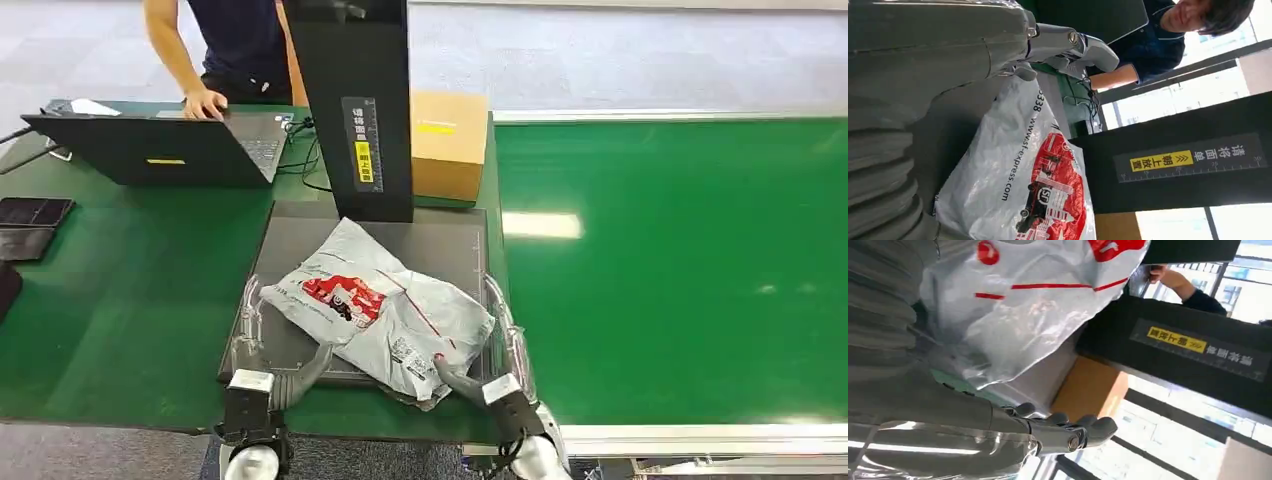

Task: Moved the parcel from conveyor to table for the left to box.

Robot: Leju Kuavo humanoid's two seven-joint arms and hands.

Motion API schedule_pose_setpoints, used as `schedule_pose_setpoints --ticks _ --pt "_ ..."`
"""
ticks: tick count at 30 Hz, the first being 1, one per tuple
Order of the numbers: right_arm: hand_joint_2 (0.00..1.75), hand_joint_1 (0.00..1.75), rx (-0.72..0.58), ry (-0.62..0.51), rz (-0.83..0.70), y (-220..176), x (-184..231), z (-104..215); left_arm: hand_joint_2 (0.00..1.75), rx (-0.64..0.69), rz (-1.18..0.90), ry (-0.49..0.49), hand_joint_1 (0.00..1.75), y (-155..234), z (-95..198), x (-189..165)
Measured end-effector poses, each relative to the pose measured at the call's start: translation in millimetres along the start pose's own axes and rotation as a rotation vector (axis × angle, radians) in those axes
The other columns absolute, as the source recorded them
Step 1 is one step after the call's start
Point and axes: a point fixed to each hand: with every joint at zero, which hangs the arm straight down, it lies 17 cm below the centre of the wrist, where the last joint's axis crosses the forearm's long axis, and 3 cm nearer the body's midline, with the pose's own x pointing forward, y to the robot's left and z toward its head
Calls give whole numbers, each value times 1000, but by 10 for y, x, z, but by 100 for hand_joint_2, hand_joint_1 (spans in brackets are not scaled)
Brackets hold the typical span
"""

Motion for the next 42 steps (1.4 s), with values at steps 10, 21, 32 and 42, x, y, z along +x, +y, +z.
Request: schedule_pose_setpoints --ticks 10,21,32,42 --pt "175 0 -51 11 -37 -281 22 142 175 13 -17 5 0 65 63 -6" --pt "175 0 -47 -11 -153 -367 154 140 175 -3 -43 -14 0 72 89 39" --pt "175 0 -48 -28 -185 -364 239 103 175 -88 -211 -165 0 -13 -3 309" --pt "175 0 -36 -46 -211 -313 300 -8 175 -273 -433 -170 0 -322 -267 173"
